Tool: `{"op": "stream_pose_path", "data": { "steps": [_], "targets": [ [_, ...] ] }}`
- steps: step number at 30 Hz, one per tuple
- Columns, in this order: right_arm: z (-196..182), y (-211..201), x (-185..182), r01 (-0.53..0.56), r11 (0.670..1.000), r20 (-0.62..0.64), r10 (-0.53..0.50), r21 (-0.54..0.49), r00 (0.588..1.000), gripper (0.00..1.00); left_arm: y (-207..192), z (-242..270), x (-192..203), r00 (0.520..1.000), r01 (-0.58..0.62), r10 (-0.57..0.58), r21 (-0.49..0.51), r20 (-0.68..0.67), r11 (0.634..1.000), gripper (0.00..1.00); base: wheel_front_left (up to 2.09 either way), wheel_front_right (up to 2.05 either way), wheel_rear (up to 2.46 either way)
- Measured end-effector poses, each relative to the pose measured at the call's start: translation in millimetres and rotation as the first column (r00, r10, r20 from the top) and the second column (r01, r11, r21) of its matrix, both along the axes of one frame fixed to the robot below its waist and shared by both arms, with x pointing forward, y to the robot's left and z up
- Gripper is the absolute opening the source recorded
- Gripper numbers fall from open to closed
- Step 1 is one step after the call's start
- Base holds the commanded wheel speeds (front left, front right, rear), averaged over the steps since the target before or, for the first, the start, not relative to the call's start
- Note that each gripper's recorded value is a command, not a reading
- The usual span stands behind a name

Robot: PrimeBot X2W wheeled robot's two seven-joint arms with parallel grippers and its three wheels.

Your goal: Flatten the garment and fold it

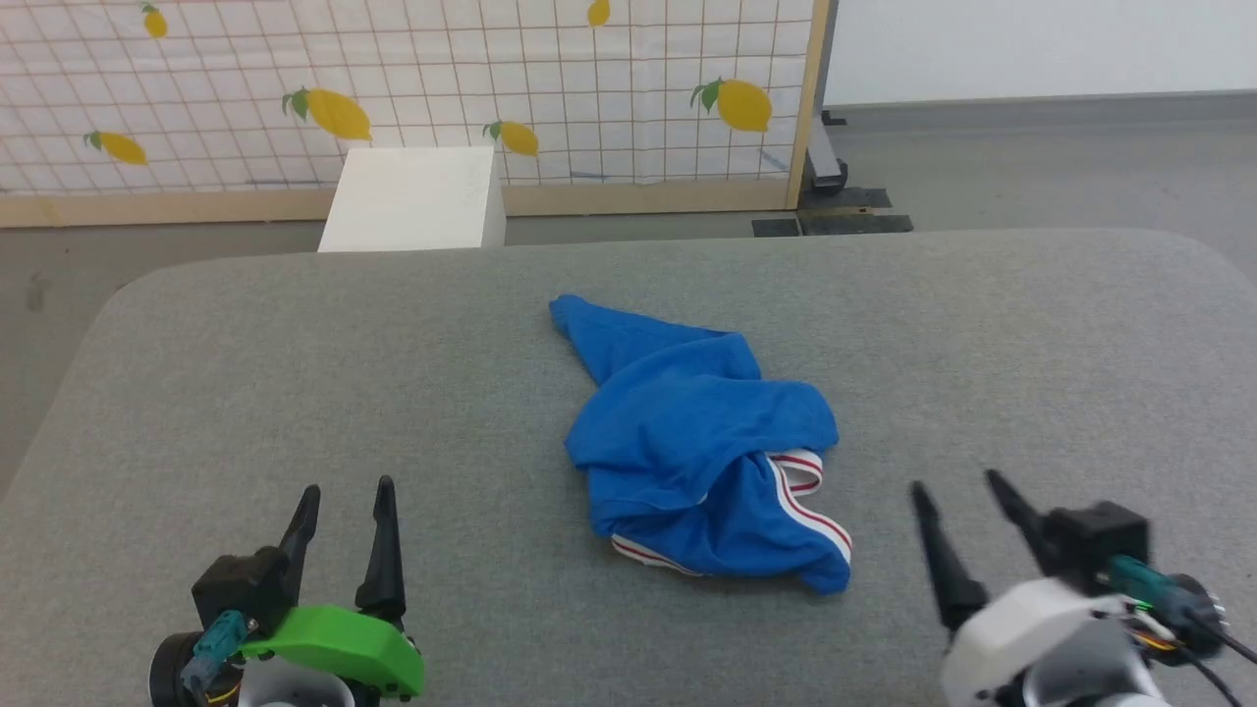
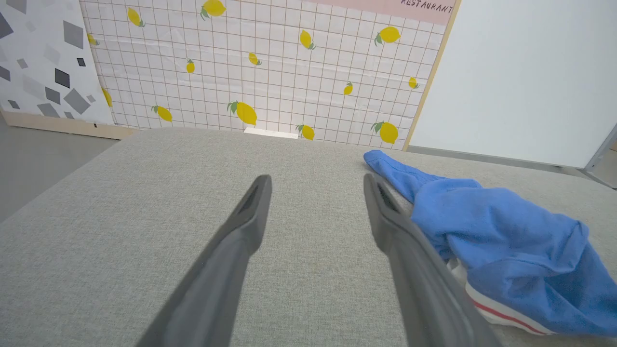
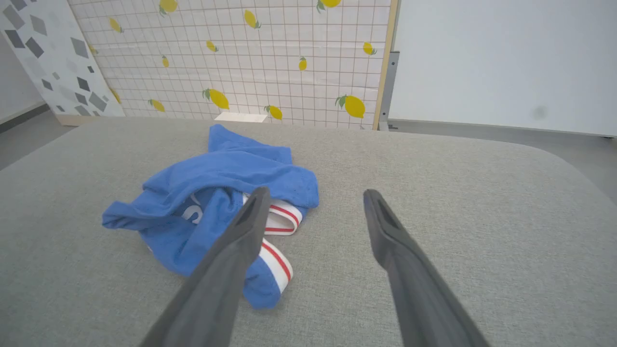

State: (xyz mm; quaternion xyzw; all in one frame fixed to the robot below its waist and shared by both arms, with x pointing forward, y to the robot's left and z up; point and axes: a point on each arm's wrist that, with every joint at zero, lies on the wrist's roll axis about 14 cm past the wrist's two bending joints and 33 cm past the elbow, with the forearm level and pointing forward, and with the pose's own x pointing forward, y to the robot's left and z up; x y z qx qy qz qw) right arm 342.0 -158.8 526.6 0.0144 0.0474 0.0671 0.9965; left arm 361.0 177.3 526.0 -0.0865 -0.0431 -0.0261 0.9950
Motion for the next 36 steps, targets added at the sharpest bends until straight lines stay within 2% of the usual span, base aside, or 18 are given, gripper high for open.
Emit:
{"op": "stream_pose_path", "data": {
  "steps": [3, 6, 10, 16, 20, 23, 32, 33, 34, 35, 36],
  "targets": [
    [-10.1, 24.1, 5.4, -0.074, 0.997, -0.067, 0.073, -0.017, 0.995, 1.00, 0.1, 1.1, -0.9, 1.000, -0.002, 0.002, -0.002, 0.001, 1.000, 1.00, 0.00, 0.00, 0.00],
    [-26.9, 54.5, 9.9, -0.173, 0.984, -0.174, 0.164, -0.038, 0.971, 1.00, 0.2, 0.7, -1.1, 1.000, -0.002, 0.002, -0.002, -0.002, 1.000, 1.00, 0.00, 0.00, 0.00],
    [-49.4, 84.9, 10.8, -0.306, 0.951, -0.306, 0.276, -0.052, 0.911, 1.00, 2.5, -1.3, -0.4, 1.000, -0.011, 0.011, -0.005, -0.008, 1.000, 1.00, 0.00, 0.00, 0.00],
    [-72.1, 118.3, 16.4, -0.471, 0.879, -0.439, 0.394, -0.078, 0.807, 1.00, 5.4, -0.8, 5.2, 1.000, -0.027, 0.027, -0.013, -0.007, 1.000, 1.00, 0.00, 0.00, 0.00],
    [-97.5, 127.6, 15.8, -0.550, 0.831, -0.548, 0.421, -0.087, 0.723, 1.00, 8.3, -3.8, 11.0, 0.999, -0.040, 0.040, -0.018, -0.016, 0.999, 1.00, 0.00, 0.00, 0.00],
    [-119.9, 124.9, 17.2, -0.583, 0.807, -0.618, 0.412, -0.093, 0.669, 1.00, 9.4, -8.6, 14.6, 0.998, -0.050, 0.049, -0.025, -0.031, 0.998, 1.00, 0.00, 0.00, 0.00],
    [-158.1, 126.8, 23.1, -0.624, 0.779, -0.734, 0.392, -0.056, 0.554, 1.00, 17.5, -21.9, 19.9, 0.995, -0.076, 0.075, -0.025, -0.068, 0.997, 1.00, 0.00, 0.00, 0.00],
    [-159.7, 129.0, 22.6, -0.627, 0.778, -0.744, 0.396, -0.040, 0.538, 0.93, 18.1, -23.5, 19.4, 0.994, -0.078, 0.076, -0.026, -0.073, 0.997, 1.00, 0.00, 0.00, 0.00],
    [-160.8, 131.2, 21.3, -0.633, 0.773, -0.750, 0.401, -0.030, 0.526, 0.13, 18.4, -24.5, 19.0, 0.994, -0.078, 0.076, -0.028, -0.076, 0.997, 1.00, 0.00, 0.00, 0.00],
    [-161.0, 132.9, 21.1, -0.639, 0.768, -0.753, 0.406, -0.026, 0.518, 0.00, 19.1, -25.5, 18.6, 0.994, -0.081, 0.078, -0.028, -0.079, 0.996, 1.00, 0.00, 0.00, 0.00],
    [-160.0, 135.2, 21.1, -0.640, 0.768, -0.754, 0.413, -0.013, 0.511, 0.00, 19.9, -26.0, 18.3, 0.994, -0.083, 0.081, -0.029, -0.080, 0.996, 1.00, 0.00, 0.00, 0.00]
  ]
}}
